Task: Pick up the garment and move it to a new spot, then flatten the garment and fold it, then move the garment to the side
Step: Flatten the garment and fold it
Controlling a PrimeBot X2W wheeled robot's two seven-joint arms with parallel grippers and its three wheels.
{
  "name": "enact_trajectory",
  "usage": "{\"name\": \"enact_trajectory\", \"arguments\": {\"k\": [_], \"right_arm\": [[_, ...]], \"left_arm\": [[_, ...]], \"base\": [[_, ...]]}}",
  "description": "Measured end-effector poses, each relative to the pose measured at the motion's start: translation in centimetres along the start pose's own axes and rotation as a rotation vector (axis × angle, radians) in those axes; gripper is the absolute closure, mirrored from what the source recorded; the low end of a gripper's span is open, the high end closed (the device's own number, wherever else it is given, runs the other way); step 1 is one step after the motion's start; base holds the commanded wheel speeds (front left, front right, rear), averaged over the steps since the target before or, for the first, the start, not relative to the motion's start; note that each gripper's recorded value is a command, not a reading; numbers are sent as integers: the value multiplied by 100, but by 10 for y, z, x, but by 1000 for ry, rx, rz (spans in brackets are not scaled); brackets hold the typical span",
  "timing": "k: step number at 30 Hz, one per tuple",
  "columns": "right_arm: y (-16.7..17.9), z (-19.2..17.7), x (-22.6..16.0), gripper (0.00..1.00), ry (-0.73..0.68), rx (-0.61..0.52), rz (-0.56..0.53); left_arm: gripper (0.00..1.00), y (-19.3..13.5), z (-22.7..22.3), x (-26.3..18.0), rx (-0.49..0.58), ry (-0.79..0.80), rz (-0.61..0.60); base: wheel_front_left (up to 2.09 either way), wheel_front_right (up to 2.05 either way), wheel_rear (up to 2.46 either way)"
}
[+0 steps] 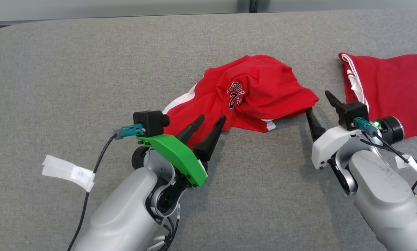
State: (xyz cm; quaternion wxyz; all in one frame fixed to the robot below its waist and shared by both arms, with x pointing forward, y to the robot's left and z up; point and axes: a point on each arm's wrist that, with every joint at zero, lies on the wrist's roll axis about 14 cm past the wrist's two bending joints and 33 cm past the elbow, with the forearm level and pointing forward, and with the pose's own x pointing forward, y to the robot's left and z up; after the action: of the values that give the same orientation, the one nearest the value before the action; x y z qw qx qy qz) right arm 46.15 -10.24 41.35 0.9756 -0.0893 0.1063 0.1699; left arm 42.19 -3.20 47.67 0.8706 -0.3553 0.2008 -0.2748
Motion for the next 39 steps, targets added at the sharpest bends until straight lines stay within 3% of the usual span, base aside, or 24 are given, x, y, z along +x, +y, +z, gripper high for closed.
{"name": "enact_trajectory", "arguments": {"k": [7, 15, 32, 35, 37, 39], "right_arm": [[1, -6, -11, 0, 6, 52, -29], [44, -29, -37, 0, 60, 138, 31], [66, -10, -14, 0, 15, 188, 75], [68, -11, -9, 4, 23, 195, 81], [70, -17, -9, 14, 46, 196, 86], [71, -22, -9, 16, 66, 203, 85]], "left_arm": [[0, 16, 22, -8, 17, -71, 42], [0, 22, 38, -14, 5, -127, 60], [0, 15, 28, -11, -9, -90, 36], [0, 17, 31, -13, -9, -98, 42], [0, 18, 33, -15, -8, -102, 46], [0, 19, 34, -16, -6, -103, 54]], "base": [[0, 0, 0], [0, 0, 0], [0, 0, 0], [0, 0, 0], [0, 0, 0], [0, 0, 0]]}}
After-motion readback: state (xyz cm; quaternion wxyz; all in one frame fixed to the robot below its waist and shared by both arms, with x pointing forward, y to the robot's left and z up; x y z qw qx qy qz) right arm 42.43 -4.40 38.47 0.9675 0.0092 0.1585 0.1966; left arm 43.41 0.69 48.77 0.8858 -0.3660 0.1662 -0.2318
